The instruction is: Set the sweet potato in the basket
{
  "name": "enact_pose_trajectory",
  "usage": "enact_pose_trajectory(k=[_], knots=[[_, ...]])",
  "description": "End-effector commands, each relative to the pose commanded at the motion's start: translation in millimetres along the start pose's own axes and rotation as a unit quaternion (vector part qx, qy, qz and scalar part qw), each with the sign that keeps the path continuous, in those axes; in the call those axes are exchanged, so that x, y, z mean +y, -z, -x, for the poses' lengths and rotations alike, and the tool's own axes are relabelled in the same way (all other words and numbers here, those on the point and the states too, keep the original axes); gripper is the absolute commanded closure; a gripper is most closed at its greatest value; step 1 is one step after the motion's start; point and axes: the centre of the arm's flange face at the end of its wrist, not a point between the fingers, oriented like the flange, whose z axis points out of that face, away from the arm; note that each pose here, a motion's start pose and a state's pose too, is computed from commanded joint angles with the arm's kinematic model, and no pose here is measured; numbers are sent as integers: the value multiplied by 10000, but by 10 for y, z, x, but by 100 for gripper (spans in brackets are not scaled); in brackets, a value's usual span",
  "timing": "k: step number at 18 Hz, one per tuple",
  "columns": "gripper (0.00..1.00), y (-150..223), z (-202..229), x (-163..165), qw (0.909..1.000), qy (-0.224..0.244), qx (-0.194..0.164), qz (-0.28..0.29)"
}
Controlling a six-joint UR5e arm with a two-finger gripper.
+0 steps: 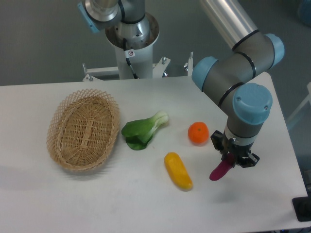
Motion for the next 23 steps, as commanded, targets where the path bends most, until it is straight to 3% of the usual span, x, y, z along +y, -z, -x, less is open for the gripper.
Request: enact_pose_trajectory(k=[7,11,23], knots=[[67,-60,-142,-73,9999,-17,116,-23],[67,-30,-294,-313,9997,-215,133,-67],[67,94,-1220,-676,9966,-715,399,-74]])
